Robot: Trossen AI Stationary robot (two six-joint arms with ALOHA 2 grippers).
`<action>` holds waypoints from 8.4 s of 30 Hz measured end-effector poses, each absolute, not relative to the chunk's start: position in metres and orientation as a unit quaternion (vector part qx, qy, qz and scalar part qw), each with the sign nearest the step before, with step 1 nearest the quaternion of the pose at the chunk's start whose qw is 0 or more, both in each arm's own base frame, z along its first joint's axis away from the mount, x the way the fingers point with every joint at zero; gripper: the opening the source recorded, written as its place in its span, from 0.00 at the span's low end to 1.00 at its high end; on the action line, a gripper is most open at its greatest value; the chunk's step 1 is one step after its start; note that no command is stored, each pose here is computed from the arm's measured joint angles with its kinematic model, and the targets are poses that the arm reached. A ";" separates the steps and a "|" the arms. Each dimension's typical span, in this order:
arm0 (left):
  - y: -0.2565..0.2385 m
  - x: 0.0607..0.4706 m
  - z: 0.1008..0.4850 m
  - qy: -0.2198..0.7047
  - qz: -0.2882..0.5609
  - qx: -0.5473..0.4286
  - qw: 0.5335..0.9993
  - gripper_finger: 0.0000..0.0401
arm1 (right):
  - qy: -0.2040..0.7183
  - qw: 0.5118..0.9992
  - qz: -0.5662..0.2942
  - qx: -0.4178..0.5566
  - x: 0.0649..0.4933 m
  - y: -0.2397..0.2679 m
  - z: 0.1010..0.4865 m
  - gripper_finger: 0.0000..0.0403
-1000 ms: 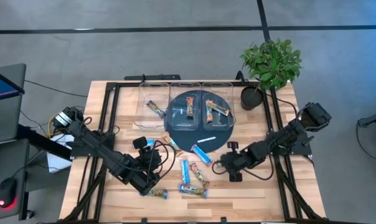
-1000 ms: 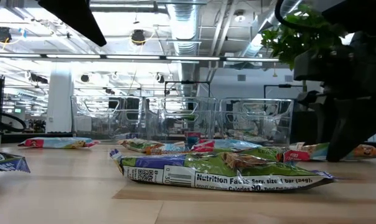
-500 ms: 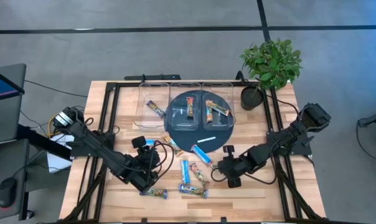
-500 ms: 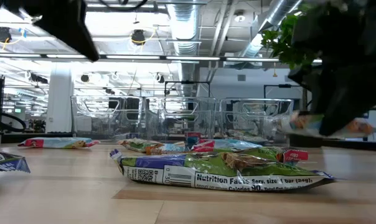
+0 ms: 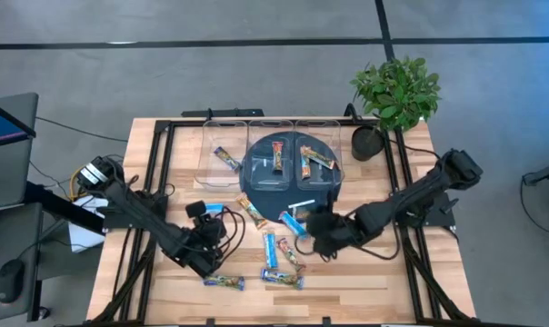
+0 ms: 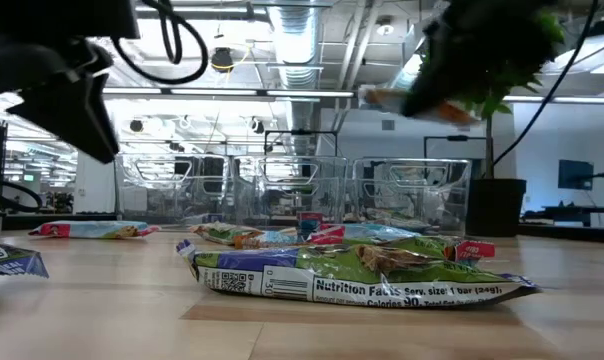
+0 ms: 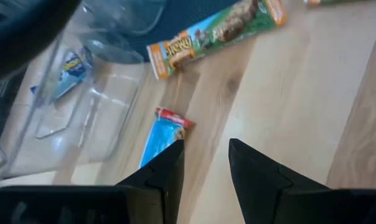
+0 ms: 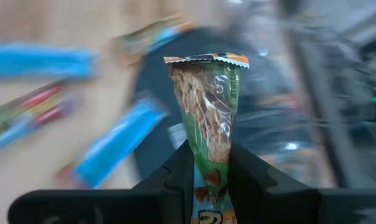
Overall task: Pick and place Granola Bars by type
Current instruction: Put the orange granola bar into the right transparent bin, then put the blue granola bar into the left transparent bin
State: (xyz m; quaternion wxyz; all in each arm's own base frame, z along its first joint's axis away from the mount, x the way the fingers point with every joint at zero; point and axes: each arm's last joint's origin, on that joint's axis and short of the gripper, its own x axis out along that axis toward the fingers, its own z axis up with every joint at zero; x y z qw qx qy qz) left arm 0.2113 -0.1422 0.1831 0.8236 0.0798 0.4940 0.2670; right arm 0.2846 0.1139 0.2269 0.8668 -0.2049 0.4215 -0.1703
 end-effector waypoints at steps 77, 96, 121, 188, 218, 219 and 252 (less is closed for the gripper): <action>-0.211 0.220 0.151 0.457 0.007 -0.071 0.887 0.30 | 0.401 0.870 -0.200 -0.204 0.321 0.030 0.229 0.54; -0.223 0.218 0.147 0.457 -0.011 -0.111 0.883 0.52 | 0.381 0.879 -0.211 -0.194 0.321 0.041 0.231 0.53; -0.226 0.216 0.111 0.532 0.016 -0.105 0.840 0.59 | 0.370 0.887 -0.203 -0.185 0.323 0.042 0.233 0.53; -0.138 0.252 0.228 0.426 0.429 0.202 0.770 0.15 | 0.381 0.892 -0.192 -0.147 0.321 0.044 0.229 0.53; 0.090 0.299 0.224 0.516 0.590 0.016 0.621 0.15 | 0.383 0.892 -0.198 -0.139 0.321 0.042 0.228 0.53; 0.094 0.300 0.224 0.515 0.590 0.014 0.622 0.15 | 0.383 0.892 -0.198 -0.139 0.321 0.042 0.228 0.53; 0.151 0.283 0.183 0.561 0.519 -0.066 0.642 0.37 | 0.403 0.881 -0.206 -0.136 0.317 0.041 0.225 0.53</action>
